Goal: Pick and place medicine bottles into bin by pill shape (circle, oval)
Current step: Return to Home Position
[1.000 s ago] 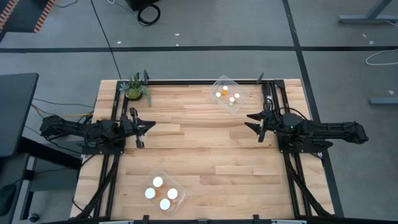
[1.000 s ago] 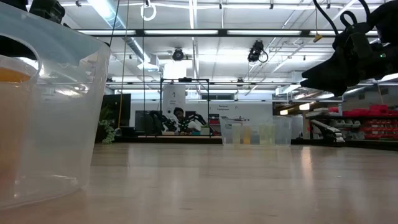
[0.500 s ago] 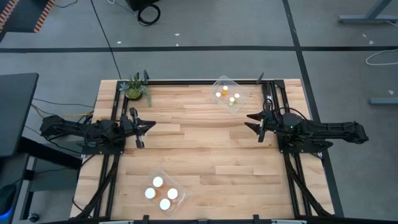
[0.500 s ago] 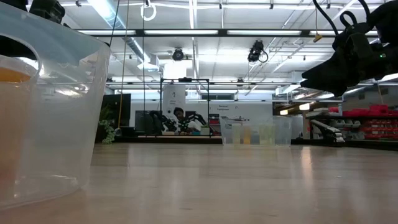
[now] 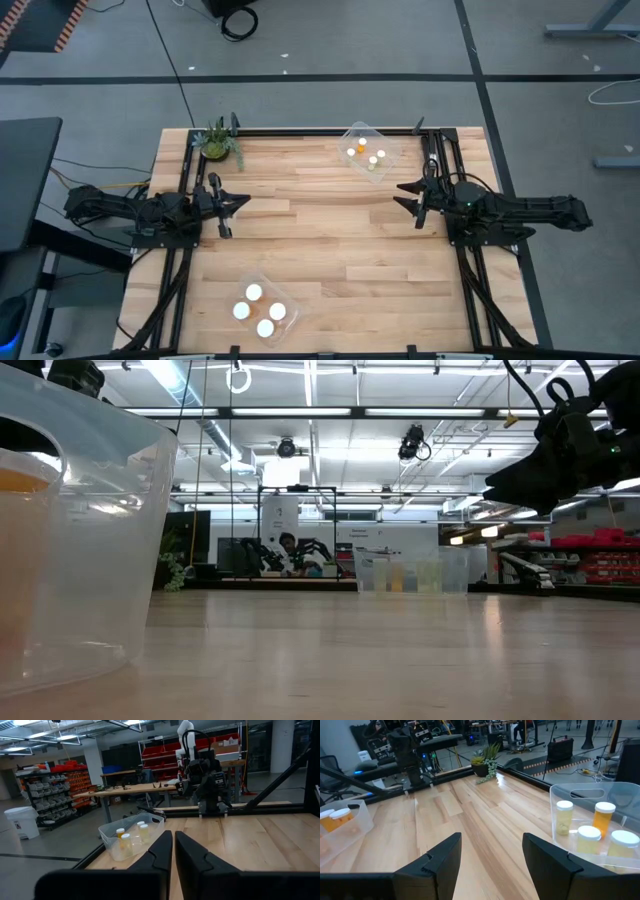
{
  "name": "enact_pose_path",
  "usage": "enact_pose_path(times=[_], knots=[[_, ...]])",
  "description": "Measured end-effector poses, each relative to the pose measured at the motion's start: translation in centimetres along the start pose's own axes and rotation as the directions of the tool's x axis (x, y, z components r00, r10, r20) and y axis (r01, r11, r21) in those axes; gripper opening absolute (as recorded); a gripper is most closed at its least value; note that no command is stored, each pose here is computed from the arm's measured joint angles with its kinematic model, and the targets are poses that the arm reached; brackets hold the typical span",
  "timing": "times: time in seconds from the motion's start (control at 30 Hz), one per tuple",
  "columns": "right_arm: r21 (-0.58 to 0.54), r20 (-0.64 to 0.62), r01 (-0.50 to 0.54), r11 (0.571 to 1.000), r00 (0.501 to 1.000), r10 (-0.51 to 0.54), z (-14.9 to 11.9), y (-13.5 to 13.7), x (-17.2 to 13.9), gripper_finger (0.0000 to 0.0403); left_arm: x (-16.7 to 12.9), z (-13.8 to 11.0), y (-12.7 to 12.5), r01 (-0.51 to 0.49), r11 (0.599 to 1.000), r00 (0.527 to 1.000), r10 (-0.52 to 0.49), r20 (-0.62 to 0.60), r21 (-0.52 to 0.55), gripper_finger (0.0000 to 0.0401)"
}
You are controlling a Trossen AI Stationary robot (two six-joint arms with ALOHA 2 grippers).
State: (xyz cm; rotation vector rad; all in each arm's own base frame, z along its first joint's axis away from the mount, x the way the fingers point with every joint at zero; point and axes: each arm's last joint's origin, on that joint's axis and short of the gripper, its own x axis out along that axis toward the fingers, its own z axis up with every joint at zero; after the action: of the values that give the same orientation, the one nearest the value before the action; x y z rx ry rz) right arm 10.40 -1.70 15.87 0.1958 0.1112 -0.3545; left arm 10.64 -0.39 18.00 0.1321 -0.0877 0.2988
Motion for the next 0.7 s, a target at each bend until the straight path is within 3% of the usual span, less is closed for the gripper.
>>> enact_pose_path(times=[0.7], knots=[[0.0,0.0,0.0,1.0,1.0,0.0,0.0,0.0,0.0,0.0218,0.0,-0.01,0.0,0.0,1.0,1.0,0.0,0.0,0.0,0.0029]])
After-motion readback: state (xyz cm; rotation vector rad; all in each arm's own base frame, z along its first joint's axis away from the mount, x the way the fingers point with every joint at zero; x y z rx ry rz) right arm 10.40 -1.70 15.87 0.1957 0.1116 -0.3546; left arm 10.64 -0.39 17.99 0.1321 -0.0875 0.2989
